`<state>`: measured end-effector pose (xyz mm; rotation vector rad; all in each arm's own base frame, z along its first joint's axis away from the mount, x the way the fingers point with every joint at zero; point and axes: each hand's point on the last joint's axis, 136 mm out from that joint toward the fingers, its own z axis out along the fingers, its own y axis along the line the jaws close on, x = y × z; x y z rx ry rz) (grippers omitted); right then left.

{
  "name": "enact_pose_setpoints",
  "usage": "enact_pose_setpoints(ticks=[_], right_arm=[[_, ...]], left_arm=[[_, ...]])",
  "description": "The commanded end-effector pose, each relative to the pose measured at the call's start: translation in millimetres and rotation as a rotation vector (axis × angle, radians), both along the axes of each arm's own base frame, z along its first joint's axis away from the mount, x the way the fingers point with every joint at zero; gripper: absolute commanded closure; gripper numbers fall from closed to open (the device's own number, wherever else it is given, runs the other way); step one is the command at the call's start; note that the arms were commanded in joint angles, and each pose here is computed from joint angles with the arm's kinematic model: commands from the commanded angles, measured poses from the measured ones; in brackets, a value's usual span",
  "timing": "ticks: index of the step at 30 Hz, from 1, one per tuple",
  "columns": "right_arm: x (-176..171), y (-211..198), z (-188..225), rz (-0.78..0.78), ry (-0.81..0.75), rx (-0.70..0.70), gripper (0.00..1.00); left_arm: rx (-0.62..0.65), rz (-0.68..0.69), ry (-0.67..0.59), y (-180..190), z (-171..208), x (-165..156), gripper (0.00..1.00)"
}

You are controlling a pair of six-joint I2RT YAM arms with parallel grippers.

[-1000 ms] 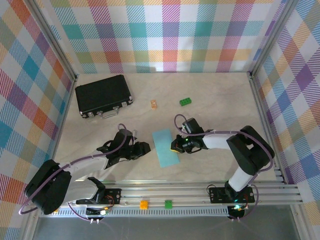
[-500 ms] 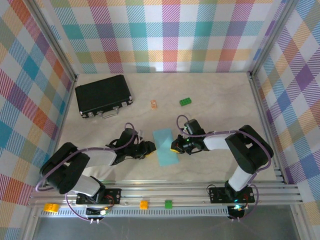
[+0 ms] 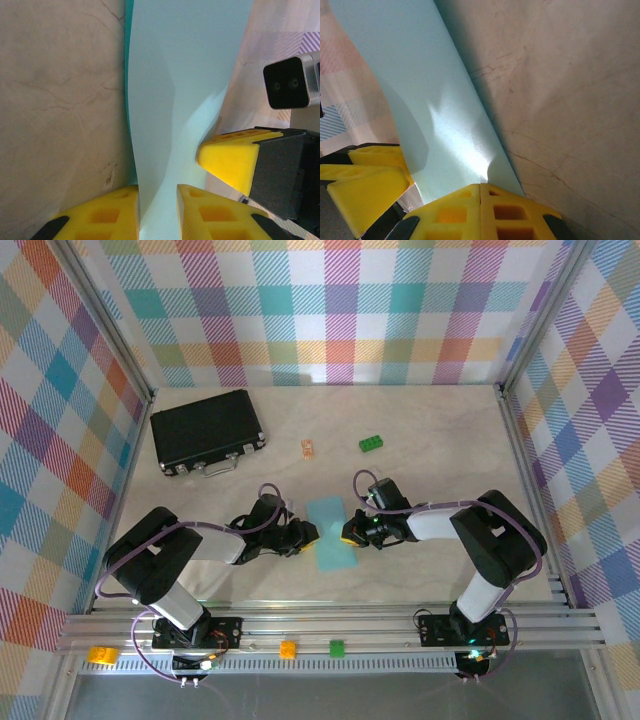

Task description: Fold a paper plane with a square sheet of paper (pick it up from the middle)

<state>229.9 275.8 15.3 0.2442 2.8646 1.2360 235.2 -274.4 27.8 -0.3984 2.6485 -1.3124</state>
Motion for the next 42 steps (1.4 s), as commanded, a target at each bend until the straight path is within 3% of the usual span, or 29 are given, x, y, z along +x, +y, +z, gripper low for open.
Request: enact_pose_setpoints(ticks=[1, 4, 9, 13, 20, 27, 30, 32, 34, 37, 42], right_arm=[[-16.7, -18.7, -25.4, -0.024, 0.084, -0.093, 0.92], [-15.7, -17.6, -23.0, -0.023, 0.078, -0.084, 0.92], [-9.1, -7.9, -2.8, -0.008, -0.001, -0.001, 0.86], [3.9, -6.7, 22.0, -0.020, -0.097, 0.010, 0.72], [31.5, -29.2, 76.4, -0.051, -0.344, -0.130, 0.61], [66.4, -69.4, 132.0, -0.121, -0.652, -0.355, 0.59], [83.3, -92.0, 153.0, -0.178, -0.796, -0.474, 0.45], [87.4, -88.5, 159.7, -0.130, -0.865, -0.481, 0.40], [88.6, -81.3, 158.6, -0.058, -0.883, -0.486, 0.39], [88.2, -87.2, 145.8, -0.037, -0.789, -0.558, 0.39], [76.6, -79.5, 127.3, 0.030, -0.755, -0.516, 0.40]], left_arm=[[-0.021, -0.008, -0.017, -10.7, 5.0, 3.0, 0.75], [-0.026, 0.001, -0.034, -10.2, 10.4, 4.6, 0.79], [-0.010, 0.014, -0.047, -5.8, 13.0, 4.4, 0.95], [0.005, 0.008, -0.040, -4.4, 16.2, 2.6, 1.00], [0.003, -0.002, -0.028, -5.0, 25.2, -0.7, 1.00], [-0.023, 0.048, -0.027, -0.2, 40.8, -1.2, 1.00], [-0.014, 0.073, -0.025, 6.4, 47.4, -4.2, 1.00], [0.009, 0.081, -0.032, 13.1, 51.3, -7.3, 1.00], [0.051, 0.089, -0.042, 21.4, 53.6, -9.6, 1.00], [0.086, 0.103, -0.053, 29.8, 56.6, -10.8, 1.00], [0.091, 0.099, -0.050, 27.0, 59.1, -7.6, 1.00]])
